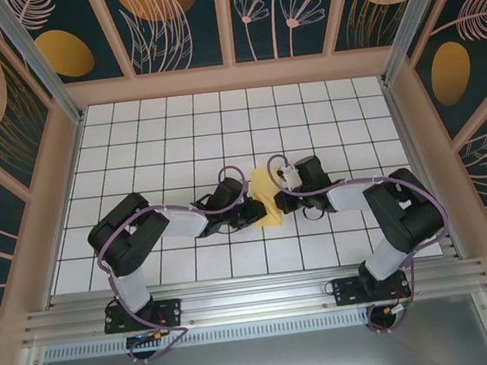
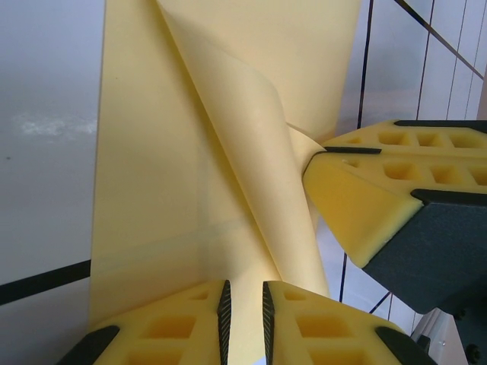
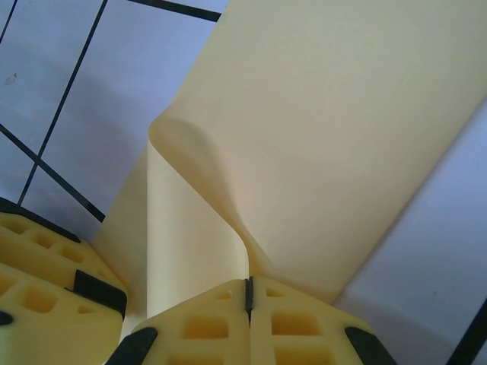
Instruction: Fold a paper plane with a square sheet of paper (pick it up from the middle)
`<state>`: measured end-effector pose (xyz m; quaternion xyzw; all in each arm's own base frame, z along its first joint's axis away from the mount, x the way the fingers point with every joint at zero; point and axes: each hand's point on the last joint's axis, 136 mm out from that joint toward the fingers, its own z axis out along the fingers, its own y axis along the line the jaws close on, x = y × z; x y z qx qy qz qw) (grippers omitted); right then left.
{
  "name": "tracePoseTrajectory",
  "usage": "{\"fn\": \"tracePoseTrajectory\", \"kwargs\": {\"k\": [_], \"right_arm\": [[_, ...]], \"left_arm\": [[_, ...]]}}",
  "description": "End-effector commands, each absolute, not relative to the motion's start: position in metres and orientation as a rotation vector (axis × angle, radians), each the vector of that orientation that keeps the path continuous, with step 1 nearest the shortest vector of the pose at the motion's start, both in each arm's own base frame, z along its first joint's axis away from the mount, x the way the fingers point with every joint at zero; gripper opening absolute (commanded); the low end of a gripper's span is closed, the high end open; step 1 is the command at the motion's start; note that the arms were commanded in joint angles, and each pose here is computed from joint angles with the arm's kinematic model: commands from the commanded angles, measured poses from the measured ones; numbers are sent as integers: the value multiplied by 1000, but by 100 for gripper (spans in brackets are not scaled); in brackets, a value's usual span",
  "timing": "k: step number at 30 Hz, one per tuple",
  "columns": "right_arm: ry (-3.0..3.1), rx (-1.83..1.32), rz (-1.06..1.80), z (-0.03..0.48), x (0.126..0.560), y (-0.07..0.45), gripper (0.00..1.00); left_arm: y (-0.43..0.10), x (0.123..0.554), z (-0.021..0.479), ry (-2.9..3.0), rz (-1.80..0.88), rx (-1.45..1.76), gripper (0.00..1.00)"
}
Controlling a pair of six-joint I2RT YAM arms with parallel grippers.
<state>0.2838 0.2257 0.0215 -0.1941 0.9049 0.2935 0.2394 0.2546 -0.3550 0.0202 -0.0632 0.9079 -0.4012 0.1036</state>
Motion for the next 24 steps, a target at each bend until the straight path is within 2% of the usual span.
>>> {"fn": "tracePoseTrajectory", "kwargs": {"k": [1, 12, 24], "right_arm": [[2470, -553, 787, 23, 291, 225, 3], [2449, -567, 794, 30, 296, 228, 4], [2495, -572, 779, 16, 295, 226, 5]], "left_arm": [[-338, 246, 1, 2748, -1057, -197, 23], [-336, 246, -1, 2759, -1030, -179, 23], [-340, 247, 2, 2752, -1048, -167, 23]]}}
